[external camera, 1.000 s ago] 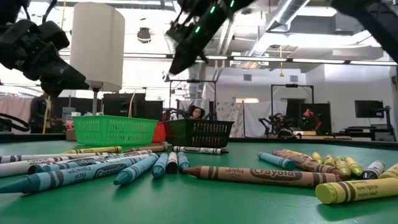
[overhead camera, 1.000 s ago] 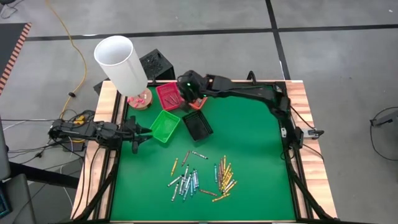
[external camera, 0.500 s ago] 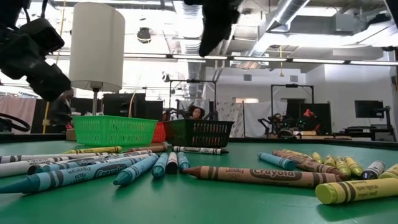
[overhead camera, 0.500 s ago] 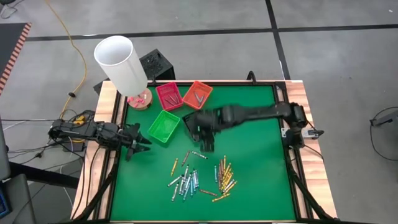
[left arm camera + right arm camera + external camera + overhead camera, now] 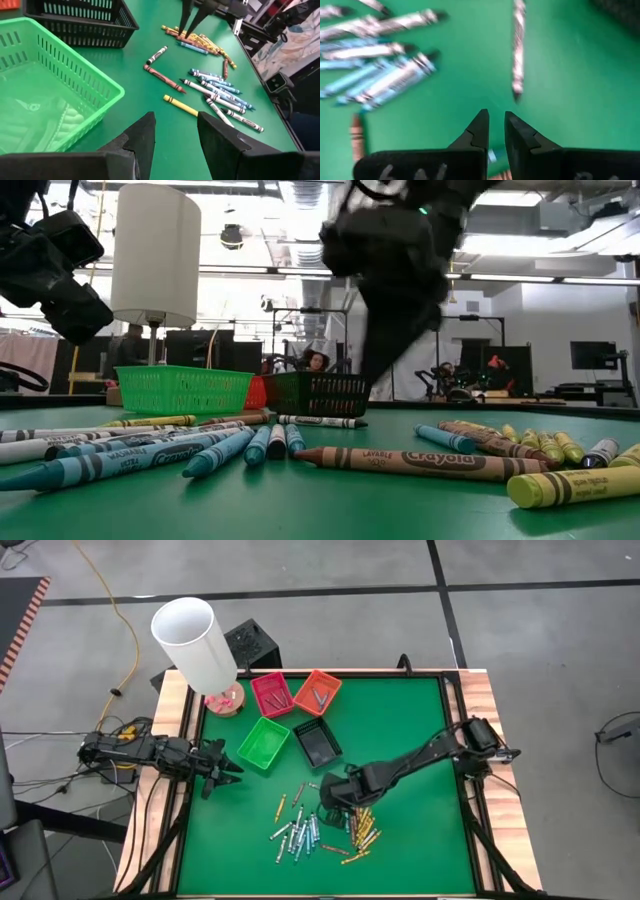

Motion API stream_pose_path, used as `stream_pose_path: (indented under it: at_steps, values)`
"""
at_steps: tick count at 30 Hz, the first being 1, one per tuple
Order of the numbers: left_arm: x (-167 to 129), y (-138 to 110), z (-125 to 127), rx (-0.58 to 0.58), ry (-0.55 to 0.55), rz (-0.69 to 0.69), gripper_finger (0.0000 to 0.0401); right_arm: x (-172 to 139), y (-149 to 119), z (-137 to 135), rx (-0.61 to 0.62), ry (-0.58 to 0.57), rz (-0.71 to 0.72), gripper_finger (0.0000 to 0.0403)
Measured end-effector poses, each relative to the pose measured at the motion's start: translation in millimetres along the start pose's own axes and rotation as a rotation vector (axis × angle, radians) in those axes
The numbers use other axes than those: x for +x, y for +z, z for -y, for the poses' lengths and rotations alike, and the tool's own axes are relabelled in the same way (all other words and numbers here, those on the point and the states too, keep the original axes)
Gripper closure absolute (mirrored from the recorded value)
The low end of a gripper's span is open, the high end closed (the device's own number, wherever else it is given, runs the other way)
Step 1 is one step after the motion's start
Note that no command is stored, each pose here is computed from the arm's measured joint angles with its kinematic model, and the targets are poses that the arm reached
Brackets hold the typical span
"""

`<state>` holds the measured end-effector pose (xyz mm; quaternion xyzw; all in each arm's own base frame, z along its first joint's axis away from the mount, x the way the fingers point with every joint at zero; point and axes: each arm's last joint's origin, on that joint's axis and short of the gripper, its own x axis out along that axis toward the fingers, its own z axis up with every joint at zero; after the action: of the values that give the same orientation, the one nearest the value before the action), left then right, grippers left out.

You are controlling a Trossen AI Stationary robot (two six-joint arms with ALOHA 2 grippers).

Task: Sort crayons
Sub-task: Put the brown crayon into the red bin

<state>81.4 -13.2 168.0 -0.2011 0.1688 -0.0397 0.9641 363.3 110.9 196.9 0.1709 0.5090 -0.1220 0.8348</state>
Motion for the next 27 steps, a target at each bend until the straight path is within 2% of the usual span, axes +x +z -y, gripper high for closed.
stream_pose_path:
  at_steps: [4, 7, 11, 14, 19, 23, 27]
  values:
    - [0, 0, 0, 0.0, 0.001, 0.001, 0.0264, 1, -12, -1, 0.074, -0.087, -0.009, 0.0347]
    - [0, 0, 0, 0.0, 0.001, 0.001, 0.0264, 0, -13, -2, 0.079, -0.09, 0.008, 0.0347]
    - [0, 0, 0, 0.002, 0.002, 0.001, 0.0264, -1, -4, -14, -0.149, 0.007, 0.111, 0.0347]
    - [0, 0, 0, 0.008, 0.002, 0.002, 0.0264, -2, 8, -17, -0.314, 0.037, 0.219, 0.0347]
    - [0, 0, 0, 0.008, 0.002, 0.002, 0.0264, -2, 40, -6, -0.532, 0.113, 0.372, 0.0347]
    - [0, 0, 0, 0.009, 0.002, 0.003, 0.0264, -3, 62, 8, -0.624, 0.227, 0.451, 0.0347]
    - [0, 0, 0, 0.009, 0.003, 0.003, 0.0264, -3, 75, 23, -0.678, 0.266, 0.485, 0.0347]
